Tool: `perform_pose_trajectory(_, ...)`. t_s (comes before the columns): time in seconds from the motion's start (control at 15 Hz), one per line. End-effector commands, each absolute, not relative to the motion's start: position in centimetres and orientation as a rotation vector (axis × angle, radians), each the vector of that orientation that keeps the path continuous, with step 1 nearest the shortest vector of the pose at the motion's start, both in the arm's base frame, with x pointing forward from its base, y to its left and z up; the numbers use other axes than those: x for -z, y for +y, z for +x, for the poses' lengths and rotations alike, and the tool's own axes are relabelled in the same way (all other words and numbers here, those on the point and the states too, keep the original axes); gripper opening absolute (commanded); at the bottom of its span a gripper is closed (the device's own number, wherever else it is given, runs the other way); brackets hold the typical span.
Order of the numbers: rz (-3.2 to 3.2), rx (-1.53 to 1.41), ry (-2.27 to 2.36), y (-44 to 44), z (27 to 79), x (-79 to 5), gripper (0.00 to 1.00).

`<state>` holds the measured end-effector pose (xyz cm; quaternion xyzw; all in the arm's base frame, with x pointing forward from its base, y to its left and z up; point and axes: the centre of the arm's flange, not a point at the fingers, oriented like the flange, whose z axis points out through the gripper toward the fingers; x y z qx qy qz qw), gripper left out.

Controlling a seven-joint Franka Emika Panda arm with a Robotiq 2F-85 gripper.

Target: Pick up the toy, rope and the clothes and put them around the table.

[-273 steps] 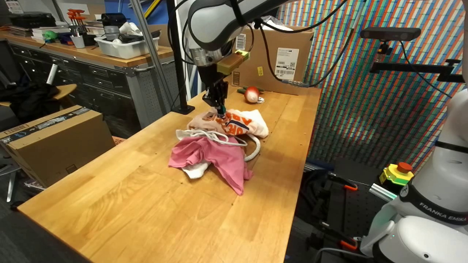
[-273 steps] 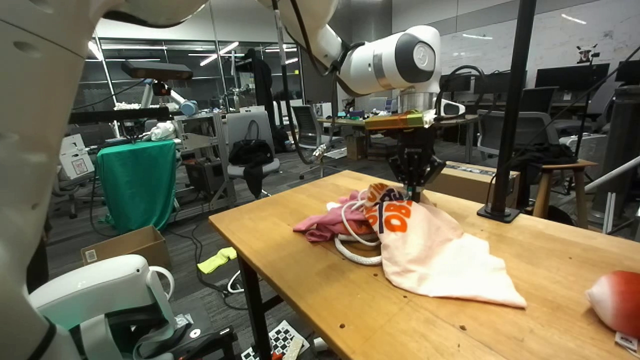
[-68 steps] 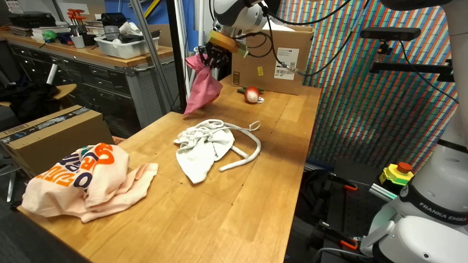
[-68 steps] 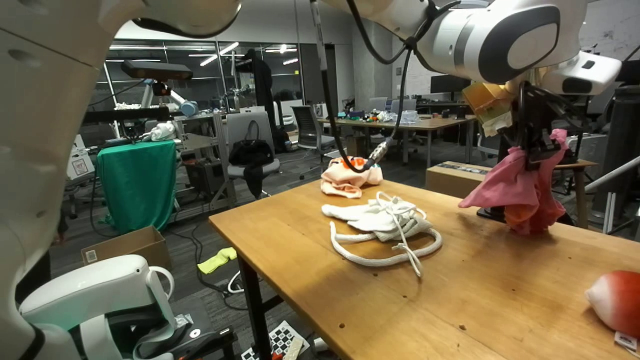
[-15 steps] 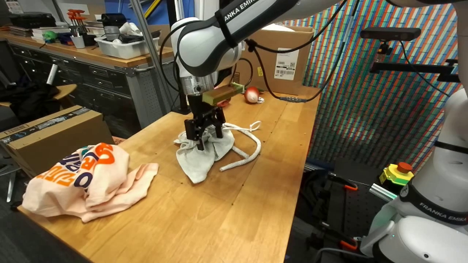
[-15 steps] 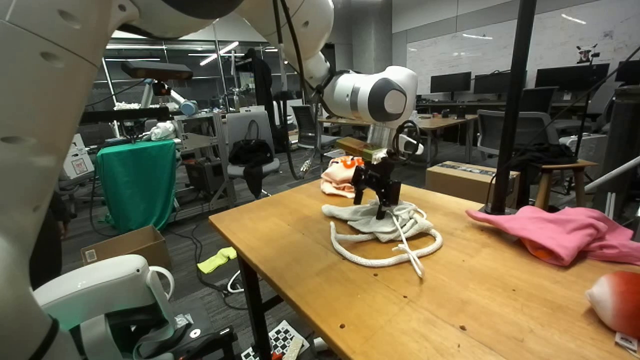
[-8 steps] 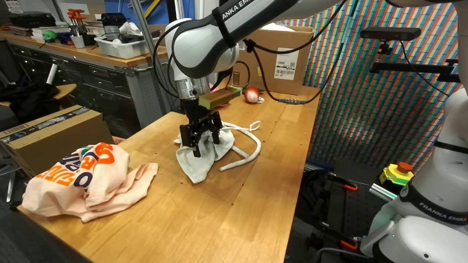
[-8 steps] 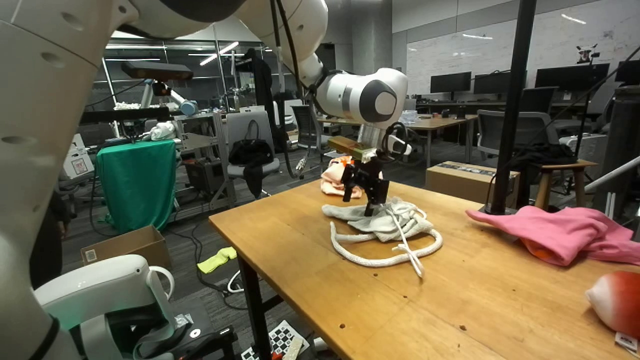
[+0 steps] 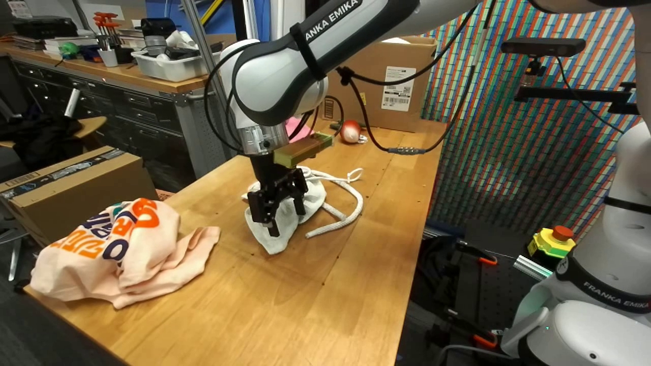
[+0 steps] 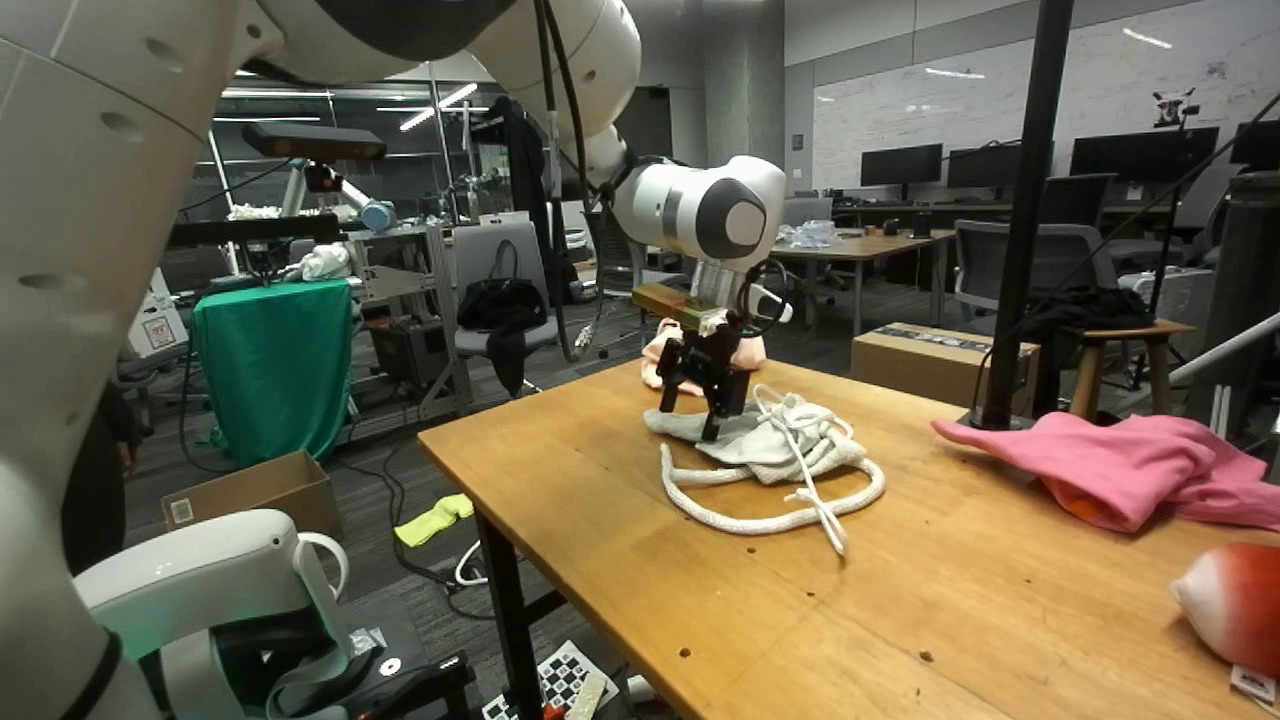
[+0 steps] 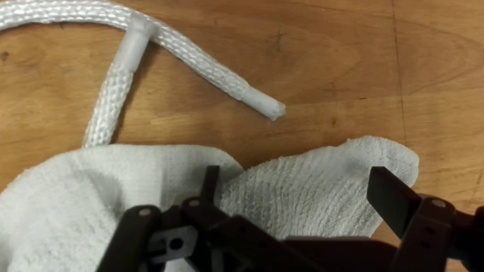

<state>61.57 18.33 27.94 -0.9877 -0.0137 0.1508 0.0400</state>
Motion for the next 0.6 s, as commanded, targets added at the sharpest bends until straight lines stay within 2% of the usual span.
perform_pose_trajectory(0.0, -3.027, -0.418, -0.055, 18.01, 61.89, -27.35, 1.00)
perform_pose_trajectory(0.47, -3.041, -0.363, -0.048, 17.78, 62.39, -26.75, 1.00)
perform_pose_trajectory(0.53, -3.042, -0.367, -0.054, 17.78, 62.39, -26.78, 0.75)
